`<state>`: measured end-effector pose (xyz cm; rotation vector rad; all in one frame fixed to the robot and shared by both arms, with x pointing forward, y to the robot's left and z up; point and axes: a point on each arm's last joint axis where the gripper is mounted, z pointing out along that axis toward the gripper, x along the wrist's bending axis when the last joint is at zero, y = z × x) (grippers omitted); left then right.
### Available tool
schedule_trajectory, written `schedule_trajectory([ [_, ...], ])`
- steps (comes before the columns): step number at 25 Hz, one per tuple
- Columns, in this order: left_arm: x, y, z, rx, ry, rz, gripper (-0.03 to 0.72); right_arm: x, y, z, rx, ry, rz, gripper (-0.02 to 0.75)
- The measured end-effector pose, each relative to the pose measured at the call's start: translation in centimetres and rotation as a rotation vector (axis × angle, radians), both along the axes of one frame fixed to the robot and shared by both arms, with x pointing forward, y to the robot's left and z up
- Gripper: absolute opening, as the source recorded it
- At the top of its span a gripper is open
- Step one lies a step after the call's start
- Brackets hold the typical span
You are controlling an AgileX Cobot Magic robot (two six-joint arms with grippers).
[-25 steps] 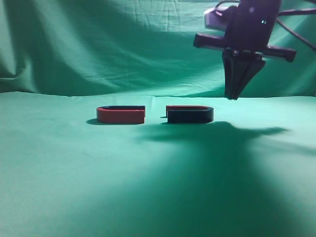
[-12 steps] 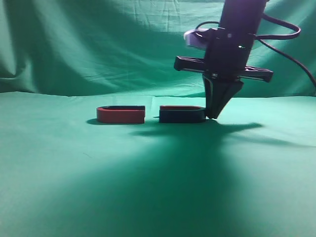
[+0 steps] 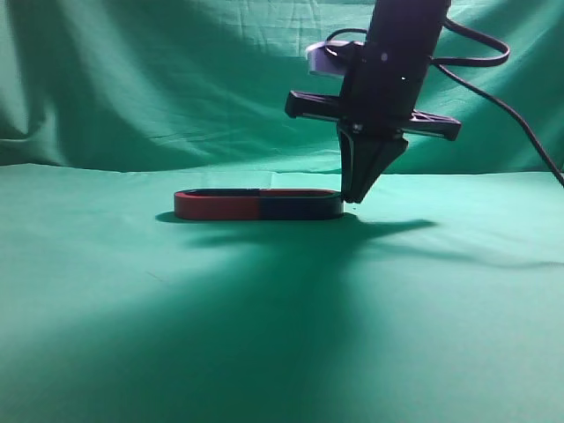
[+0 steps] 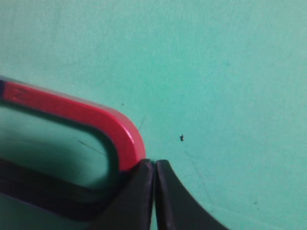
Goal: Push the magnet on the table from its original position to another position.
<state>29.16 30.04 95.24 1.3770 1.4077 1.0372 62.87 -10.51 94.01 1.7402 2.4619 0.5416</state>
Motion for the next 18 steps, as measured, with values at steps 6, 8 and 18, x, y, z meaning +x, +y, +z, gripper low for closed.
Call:
schedule_trajectory([
  [6, 0.0, 0.0, 0.0, 0.0, 0.0, 0.0, 0.372, 1.0, 0.7, 4.3, -0.006, 0.031, 0.035, 0.0],
  [8, 0.0, 0.0, 0.0, 0.0, 0.0, 0.0, 0.372, 0.9, 0.7, 6.2, -0.011, 0.05, 0.042, 0.0],
  [18, 0.0, 0.0, 0.0, 0.0, 0.0, 0.0, 0.372, -4.0, -3.2, 19.3, -0.076, -0.141, -0.055, 0.0],
])
